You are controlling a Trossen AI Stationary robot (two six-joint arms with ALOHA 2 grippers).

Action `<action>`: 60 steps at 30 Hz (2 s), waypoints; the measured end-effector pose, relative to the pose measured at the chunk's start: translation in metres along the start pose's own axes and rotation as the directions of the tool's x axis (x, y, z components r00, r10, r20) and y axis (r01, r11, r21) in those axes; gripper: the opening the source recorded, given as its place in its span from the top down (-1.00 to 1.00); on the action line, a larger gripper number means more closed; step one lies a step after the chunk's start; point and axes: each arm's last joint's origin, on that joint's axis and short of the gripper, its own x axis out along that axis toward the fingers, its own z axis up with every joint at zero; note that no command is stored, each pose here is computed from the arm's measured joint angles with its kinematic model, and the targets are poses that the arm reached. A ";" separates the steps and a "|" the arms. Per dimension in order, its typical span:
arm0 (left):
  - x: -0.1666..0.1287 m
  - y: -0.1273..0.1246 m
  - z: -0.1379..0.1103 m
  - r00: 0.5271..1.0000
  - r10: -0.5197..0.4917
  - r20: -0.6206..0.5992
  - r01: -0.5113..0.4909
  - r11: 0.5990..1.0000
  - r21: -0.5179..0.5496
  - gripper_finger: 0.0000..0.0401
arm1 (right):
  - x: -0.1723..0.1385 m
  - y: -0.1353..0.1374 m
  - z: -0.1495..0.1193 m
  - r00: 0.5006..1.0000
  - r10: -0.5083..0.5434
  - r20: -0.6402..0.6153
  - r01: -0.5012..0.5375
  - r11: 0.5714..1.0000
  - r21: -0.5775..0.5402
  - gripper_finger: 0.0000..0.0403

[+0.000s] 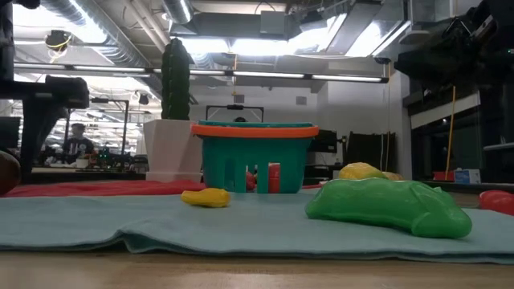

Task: Pick and placing Produce into tupperware
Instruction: Put the kiwi into the basket

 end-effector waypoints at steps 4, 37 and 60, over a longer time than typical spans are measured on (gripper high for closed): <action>0.003 0.001 -0.001 1.000 0.002 0.016 -0.002 1.000 0.006 -0.71 | 0.000 0.000 0.000 1.000 0.000 0.000 0.000 1.000 0.000 0.64; 0.016 -0.005 -0.008 0.997 -0.060 0.058 0.061 0.998 -0.029 -0.50 | 0.000 0.000 0.000 1.000 -0.001 -0.001 0.001 1.000 0.000 0.64; 0.007 -0.001 -0.001 0.998 -0.039 0.054 0.044 0.994 -0.100 -0.50 | 0.000 0.000 -0.001 1.000 -0.005 -0.015 0.005 1.000 -0.003 0.64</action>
